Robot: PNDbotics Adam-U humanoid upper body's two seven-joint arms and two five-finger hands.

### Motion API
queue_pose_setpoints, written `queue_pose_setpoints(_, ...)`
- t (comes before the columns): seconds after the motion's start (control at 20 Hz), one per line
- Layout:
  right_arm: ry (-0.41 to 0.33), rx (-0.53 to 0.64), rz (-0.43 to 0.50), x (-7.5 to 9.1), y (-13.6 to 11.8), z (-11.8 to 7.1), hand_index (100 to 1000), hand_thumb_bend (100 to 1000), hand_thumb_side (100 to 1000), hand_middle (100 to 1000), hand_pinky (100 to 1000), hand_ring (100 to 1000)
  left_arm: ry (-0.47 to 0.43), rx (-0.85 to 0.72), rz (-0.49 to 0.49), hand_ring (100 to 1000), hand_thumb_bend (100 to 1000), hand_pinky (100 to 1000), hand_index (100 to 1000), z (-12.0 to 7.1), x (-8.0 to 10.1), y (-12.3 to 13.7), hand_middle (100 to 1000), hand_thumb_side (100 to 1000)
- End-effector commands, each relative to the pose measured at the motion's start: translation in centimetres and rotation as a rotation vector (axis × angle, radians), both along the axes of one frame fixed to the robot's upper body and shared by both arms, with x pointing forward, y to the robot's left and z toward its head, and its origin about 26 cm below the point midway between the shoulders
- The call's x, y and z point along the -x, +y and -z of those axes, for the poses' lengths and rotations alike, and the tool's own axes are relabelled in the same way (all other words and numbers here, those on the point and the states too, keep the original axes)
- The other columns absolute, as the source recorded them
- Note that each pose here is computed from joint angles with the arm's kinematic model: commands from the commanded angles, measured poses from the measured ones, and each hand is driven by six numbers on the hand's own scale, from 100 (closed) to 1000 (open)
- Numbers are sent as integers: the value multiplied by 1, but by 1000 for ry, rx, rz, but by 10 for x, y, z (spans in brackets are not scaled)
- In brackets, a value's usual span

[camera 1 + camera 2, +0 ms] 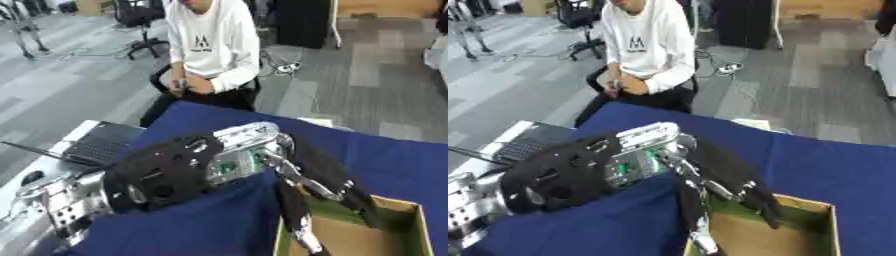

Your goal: Pick up objects on the table and place them in the box.

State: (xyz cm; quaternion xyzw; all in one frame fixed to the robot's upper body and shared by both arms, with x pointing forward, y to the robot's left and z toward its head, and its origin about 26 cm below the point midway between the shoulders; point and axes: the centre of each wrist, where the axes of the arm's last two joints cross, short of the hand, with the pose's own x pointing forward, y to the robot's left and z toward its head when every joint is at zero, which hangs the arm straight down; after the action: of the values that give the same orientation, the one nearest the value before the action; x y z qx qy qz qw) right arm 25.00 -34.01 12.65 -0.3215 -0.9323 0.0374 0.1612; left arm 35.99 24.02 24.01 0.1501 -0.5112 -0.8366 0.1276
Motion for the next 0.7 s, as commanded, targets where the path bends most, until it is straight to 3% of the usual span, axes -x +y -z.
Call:
queue_pose_setpoints(0.05, -369, -138, -148, 2, -3, -7, 405, 100, 1000, 267, 141, 260, -15, 13, 6, 907, 828, 1000, 997, -9, 5, 30, 978, 1000)
queue_pose_setpoints(0.2, -364, -141, -141, 3, -2, -4, 407, 100, 1000, 266, 138, 260, -22, 419, -127, 876, 825, 985, 1000, 9, 15, 55, 984, 1000)
queue_pose_setpoints(0.25, -356, -141, -137, 4, 0, 0, 409, 100, 1000, 265, 136, 260, -18, 593, -172, 849, 836, 943, 1000, 20, 17, 59, 991, 940)
queue_pose_setpoints(0.4, -323, -120, -133, 7, 8, 11, 414, 100, 1000, 265, 132, 262, 2, 958, -264, 826, 844, 911, 1000, 48, 25, 61, 993, 879)
queue_pose_setpoints(0.55, -283, -87, -130, 12, 21, 25, 414, 101, 1000, 260, 123, 259, 21, 1121, -299, 822, 809, 911, 1000, 63, 32, 54, 1000, 855)
queue_pose_setpoints(0.7, -235, -63, -113, 16, 34, 37, 414, 116, 1000, 257, 118, 257, 28, 1170, -304, 816, 798, 904, 1000, 63, 34, 46, 1000, 856)
